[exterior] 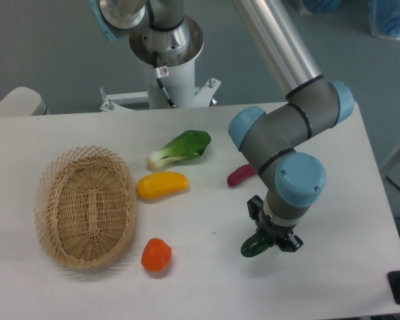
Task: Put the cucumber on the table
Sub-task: 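Carry the held green cucumber with the gripper toward the yellow pepper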
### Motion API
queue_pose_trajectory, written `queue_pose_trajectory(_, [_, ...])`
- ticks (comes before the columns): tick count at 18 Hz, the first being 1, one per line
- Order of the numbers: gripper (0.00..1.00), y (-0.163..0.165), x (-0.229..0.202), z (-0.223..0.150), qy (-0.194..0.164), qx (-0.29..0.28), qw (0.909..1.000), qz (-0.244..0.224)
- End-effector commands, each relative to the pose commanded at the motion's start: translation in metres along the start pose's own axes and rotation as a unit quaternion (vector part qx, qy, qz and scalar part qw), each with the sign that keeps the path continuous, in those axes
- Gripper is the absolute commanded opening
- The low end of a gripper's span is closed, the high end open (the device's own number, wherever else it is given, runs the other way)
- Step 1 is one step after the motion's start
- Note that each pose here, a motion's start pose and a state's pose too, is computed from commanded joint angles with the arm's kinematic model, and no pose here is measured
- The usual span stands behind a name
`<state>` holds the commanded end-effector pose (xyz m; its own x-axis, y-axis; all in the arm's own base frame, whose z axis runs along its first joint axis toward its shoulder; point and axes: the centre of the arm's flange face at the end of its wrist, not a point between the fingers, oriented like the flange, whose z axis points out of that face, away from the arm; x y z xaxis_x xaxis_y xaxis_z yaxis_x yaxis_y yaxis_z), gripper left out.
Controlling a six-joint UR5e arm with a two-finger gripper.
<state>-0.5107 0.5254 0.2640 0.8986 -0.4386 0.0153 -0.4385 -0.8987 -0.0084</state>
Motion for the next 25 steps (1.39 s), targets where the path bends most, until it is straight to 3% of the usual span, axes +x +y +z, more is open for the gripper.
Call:
queue_pose_trajectory(11, [0.03,-0.017,0.016,0.0,0.008,-0.009,0.9999,-0.006])
queue_pose_trajectory(19, [0.02,-0.043,0.098,0.019,0.049,-0.02,0.9983,0.024])
queue_pose_trajectory(25, [0.03,-0.076,0.15,0.046,0.045,-0.034,0.9981,0.026])
